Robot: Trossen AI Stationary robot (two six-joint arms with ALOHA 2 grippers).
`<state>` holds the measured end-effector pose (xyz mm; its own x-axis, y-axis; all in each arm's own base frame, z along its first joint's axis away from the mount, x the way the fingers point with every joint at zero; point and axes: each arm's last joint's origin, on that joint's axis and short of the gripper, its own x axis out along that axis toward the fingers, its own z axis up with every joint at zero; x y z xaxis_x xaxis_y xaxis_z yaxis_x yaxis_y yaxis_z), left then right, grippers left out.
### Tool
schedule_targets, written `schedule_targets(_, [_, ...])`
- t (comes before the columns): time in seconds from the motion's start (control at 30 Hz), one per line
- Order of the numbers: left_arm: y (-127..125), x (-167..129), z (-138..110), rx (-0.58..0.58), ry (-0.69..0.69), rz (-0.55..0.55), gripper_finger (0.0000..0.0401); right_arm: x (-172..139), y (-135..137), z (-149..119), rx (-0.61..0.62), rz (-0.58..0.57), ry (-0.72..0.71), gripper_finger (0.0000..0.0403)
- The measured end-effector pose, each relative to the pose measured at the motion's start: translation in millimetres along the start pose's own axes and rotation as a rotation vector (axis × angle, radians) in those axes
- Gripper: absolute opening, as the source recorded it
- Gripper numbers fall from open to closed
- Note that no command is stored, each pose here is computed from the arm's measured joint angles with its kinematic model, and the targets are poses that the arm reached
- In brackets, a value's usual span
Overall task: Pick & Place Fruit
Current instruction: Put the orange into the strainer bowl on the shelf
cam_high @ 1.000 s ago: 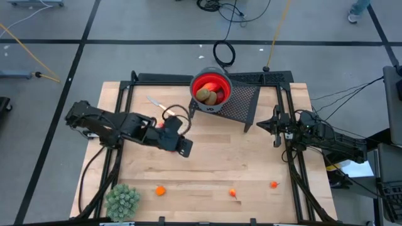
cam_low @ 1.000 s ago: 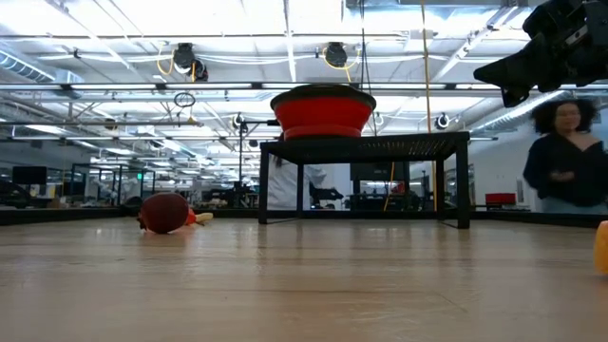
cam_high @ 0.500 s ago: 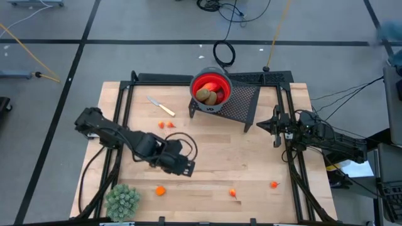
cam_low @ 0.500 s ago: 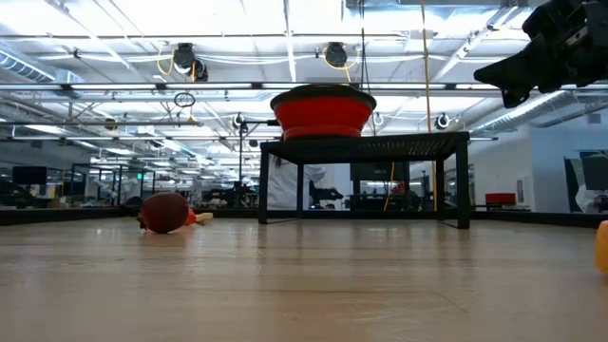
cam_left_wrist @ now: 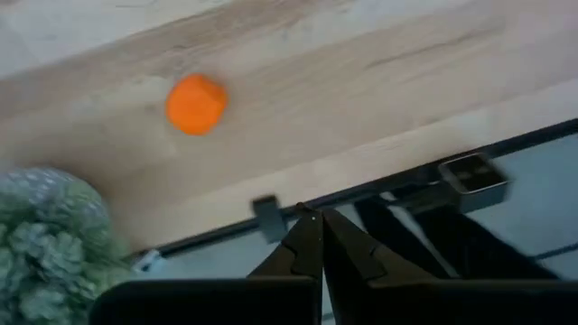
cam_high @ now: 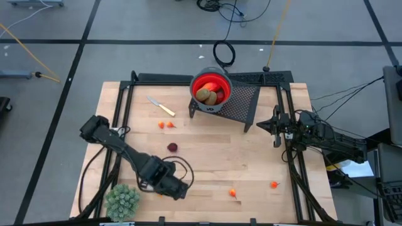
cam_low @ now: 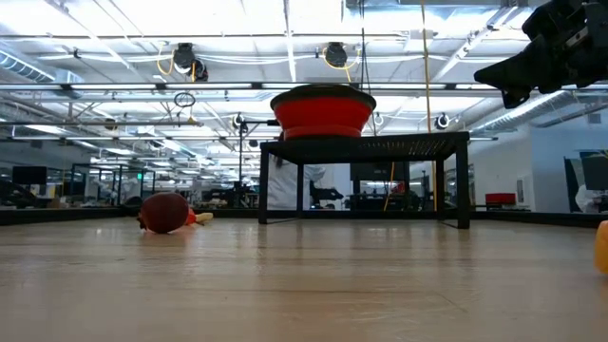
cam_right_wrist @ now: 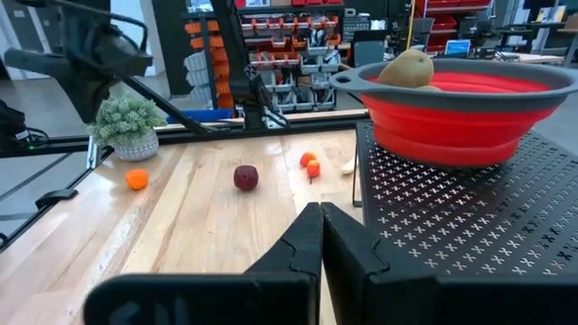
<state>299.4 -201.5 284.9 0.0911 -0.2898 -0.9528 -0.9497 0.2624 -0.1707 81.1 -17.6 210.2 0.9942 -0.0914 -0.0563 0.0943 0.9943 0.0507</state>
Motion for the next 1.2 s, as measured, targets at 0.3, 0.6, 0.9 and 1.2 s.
schedule_targets(0.3, [6.2,32.1,-22.5,0.313,-0.063,0.111,0.0025,0.0,0.0,0.0,0.0,-0.001,0.0,0.0])
schedule_targets(0.6, [18.0,47.8,-28.3,0.487,-0.089,0.274,0.0082,0.0,0.0,0.0,0.0,0.0,0.0,0.0])
schedule_targets(0.9, [17.5,47.6,-26.4,0.572,-0.184,0.27,0.0212,0.0,0.0,0.0,0.0,-0.001,0.0,0.0])
schedule_targets(1.2, [26.9,53.0,-30.2,0.613,-0.235,0.322,0.03,0.0,0.0,0.0,0.0,0.0,0.0,0.0])
